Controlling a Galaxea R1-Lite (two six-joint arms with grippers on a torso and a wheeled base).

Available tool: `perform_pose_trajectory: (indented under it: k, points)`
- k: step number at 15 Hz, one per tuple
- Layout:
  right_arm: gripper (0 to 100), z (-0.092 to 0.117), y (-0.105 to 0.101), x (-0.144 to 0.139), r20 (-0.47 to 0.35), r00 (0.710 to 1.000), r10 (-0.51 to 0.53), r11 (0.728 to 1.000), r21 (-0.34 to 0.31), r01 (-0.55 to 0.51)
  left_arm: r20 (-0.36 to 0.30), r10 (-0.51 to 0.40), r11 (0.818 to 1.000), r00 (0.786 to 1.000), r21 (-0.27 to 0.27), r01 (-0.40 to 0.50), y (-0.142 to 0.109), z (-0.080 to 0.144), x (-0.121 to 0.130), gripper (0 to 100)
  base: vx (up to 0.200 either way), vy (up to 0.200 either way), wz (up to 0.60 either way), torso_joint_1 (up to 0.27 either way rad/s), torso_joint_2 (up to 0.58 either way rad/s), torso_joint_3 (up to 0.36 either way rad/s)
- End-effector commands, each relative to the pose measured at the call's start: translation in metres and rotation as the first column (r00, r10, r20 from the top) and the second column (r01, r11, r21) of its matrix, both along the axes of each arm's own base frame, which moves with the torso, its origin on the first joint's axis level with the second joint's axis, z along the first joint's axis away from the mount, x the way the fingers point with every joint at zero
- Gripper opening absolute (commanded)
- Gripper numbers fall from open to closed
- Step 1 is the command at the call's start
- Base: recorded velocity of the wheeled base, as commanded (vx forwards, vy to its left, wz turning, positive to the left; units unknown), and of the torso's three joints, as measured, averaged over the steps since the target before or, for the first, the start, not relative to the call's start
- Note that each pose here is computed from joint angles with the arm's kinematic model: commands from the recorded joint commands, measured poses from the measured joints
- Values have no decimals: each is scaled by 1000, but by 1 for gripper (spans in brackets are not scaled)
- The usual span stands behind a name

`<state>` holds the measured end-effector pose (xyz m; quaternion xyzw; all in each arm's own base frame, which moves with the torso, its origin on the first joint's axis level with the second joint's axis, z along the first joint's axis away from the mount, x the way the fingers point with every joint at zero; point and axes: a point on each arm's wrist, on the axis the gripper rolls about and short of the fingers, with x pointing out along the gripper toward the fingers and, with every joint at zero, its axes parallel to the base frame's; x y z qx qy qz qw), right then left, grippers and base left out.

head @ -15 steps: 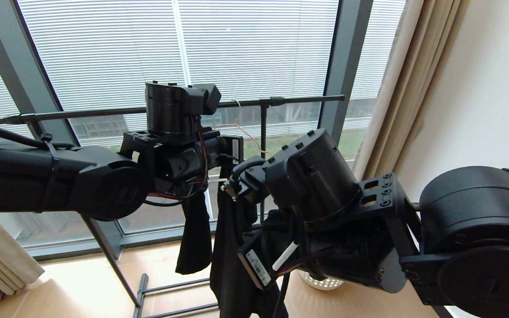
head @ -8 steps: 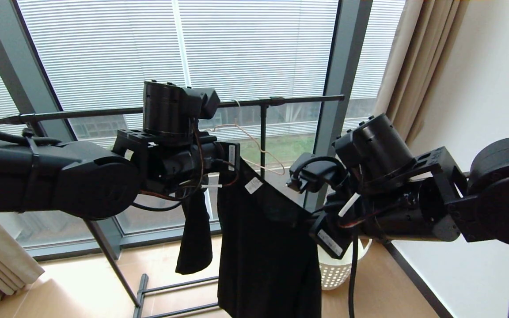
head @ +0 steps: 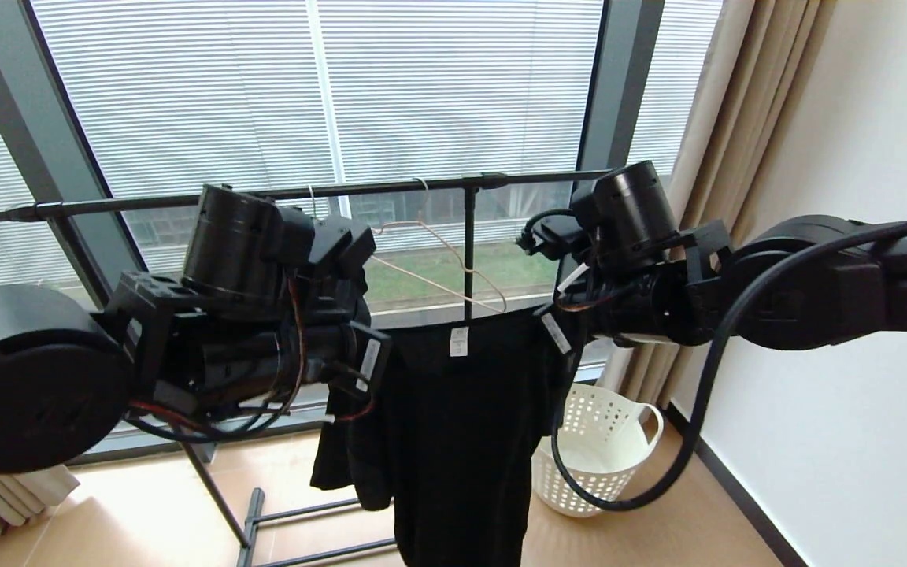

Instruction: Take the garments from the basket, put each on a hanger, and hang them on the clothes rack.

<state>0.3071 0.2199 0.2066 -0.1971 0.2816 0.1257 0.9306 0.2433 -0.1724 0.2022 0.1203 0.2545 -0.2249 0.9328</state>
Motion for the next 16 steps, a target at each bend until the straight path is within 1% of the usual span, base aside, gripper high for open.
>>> perform_pose_trajectory:
  k: [1, 2, 3, 4, 5, 6, 8, 9, 10, 11, 13, 14, 15, 16]
  points:
    - [0, 0, 15, 18, 6, 999, -48, 995, 88, 48, -50, -71, 997, 996, 33, 73, -6, -16, -25, 0, 0, 0, 0, 0, 0, 0]
    - [0, 3, 23, 17, 14, 999, -49, 991, 127, 47, -82, -106, 993, 991, 52, 111, -11, -25, -34, 0, 0, 0, 0, 0, 0, 0]
    - [0, 6, 28, 16, 20, 999, -49, 987, 156, 45, -98, -126, 989, 987, 65, 133, -14, -31, -40, 0, 0, 0, 0, 0, 0, 0]
    - [0, 6, 39, 14, 18, 999, -47, 981, 192, 43, -118, -162, 983, 980, 63, 170, -22, -36, -47, 0, 0, 0, 0, 0, 0, 0]
    - [0, 5, 47, 12, 13, 999, -45, 975, 218, 41, -141, -183, 981, 973, 42, 190, -30, -40, -52, 0, 0, 0, 0, 0, 0, 0]
    - [0, 1, 55, 11, 2, 999, -39, 971, 237, 37, -160, -205, 978, 965, 2, 208, -37, -39, -56, 0, 0, 0, 0, 0, 0, 0]
    - [0, 0, 65, 11, 0, 999, -35, 964, 265, 34, -183, -256, 967, 949, -46, 252, -43, -37, -61, 0, 0, 0, 0, 0, 0, 0]
    - [0, -5, 73, 13, -13, 999, -41, 956, 291, 43, -189, -284, 957, 940, -110, 268, -48, -33, -63, 0, 0, 0, 0, 0, 0, 0]
    - [0, -5, 78, 11, -19, 999, -45, 947, 318, 49, -191, -289, 953, 938, -146, 264, -52, -30, -65, 0, 0, 0, 0, 0, 0, 0]
    - [0, -4, 79, 10, -23, 999, -48, 941, 334, 53, -190, -288, 952, 939, -164, 259, -54, -29, -65, 0, 0, 0, 0, 0, 0, 0]
    - [0, -4, 79, 11, -29, 998, -49, 937, 343, 56, -189, -290, 951, 938, -169, 260, -55, -28, -66, 0, 0, 0, 0, 0, 0, 0]
    - [0, -6, 83, 8, -47, 998, -33, 931, 363, 48, -186, -290, 950, 939, -178, 258, -56, -27, -66, 0, 0, 0, 0, 0, 0, 0]
    - [0, -6, 84, 7, -52, 998, -20, 930, 365, 38, -180, -288, 948, 941, -190, 254, -56, -27, -65, 0, 0, 0, 0, 0, 0, 0]
    - [0, -6, 84, 7, -51, 998, -21, 930, 366, 39, -181, -286, 949, 941, -190, 252, -57, -27, -65, 0, 0, 0, 0, 0, 0, 0]
